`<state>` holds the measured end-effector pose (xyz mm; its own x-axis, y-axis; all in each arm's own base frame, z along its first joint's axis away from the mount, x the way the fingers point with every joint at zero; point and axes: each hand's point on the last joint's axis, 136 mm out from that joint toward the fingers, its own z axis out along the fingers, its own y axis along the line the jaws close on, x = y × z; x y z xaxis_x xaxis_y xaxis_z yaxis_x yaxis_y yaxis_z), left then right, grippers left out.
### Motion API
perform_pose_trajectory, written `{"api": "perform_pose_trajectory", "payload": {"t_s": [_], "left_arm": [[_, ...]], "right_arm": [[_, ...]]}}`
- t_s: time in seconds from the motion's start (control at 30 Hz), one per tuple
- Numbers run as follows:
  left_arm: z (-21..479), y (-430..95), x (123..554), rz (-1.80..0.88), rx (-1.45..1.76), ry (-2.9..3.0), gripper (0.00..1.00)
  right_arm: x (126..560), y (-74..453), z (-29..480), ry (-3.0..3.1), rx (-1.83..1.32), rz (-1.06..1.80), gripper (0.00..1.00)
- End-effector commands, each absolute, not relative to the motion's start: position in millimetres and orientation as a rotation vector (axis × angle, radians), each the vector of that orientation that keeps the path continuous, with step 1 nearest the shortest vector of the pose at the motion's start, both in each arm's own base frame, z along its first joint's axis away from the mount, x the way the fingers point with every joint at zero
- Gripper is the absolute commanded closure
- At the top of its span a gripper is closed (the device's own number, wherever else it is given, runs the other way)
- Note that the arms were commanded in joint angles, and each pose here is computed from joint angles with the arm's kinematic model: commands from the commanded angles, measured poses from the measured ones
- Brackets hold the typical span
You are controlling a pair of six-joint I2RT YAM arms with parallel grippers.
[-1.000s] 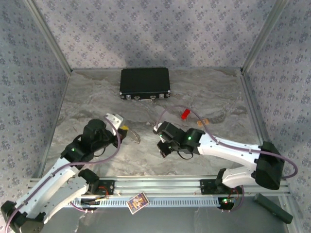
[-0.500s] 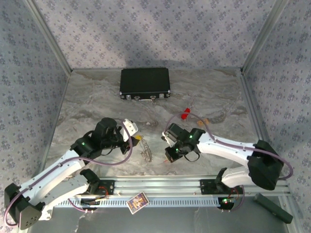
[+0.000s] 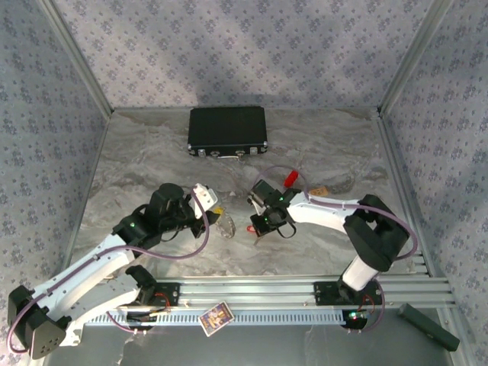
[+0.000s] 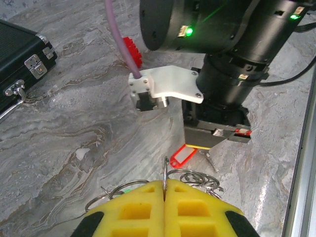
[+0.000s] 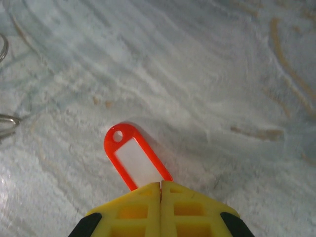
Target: Put the keys on the keyring
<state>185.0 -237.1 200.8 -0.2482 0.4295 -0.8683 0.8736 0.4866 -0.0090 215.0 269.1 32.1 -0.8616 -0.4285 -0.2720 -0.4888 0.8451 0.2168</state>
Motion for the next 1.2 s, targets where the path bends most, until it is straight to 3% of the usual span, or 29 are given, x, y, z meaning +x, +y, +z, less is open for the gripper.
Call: {"api": "perform_pose_trajectory", "payload": {"t_s": [0.0,0.37,0.87,1.17], "left_arm": [[214,-242,190,-0.644,1.066,1.804,1.00],[213,-243,192,-0.641,1.058,1.802,1.00],[213,-243,192,-0.645,1.059,1.801,1.00],[213,-243,192,-0.646,1.060,1.800,1.00]], "right_arm": [[230,274,33,2.773,-0.708,0.380,1.00],[233,272,28,2.787,-0.690,0.363,0.82],[222,264,37,2.776,-0.730,0.280,0.74],[222,266,34,2.777,-0.746,0.247,0.79]]}}
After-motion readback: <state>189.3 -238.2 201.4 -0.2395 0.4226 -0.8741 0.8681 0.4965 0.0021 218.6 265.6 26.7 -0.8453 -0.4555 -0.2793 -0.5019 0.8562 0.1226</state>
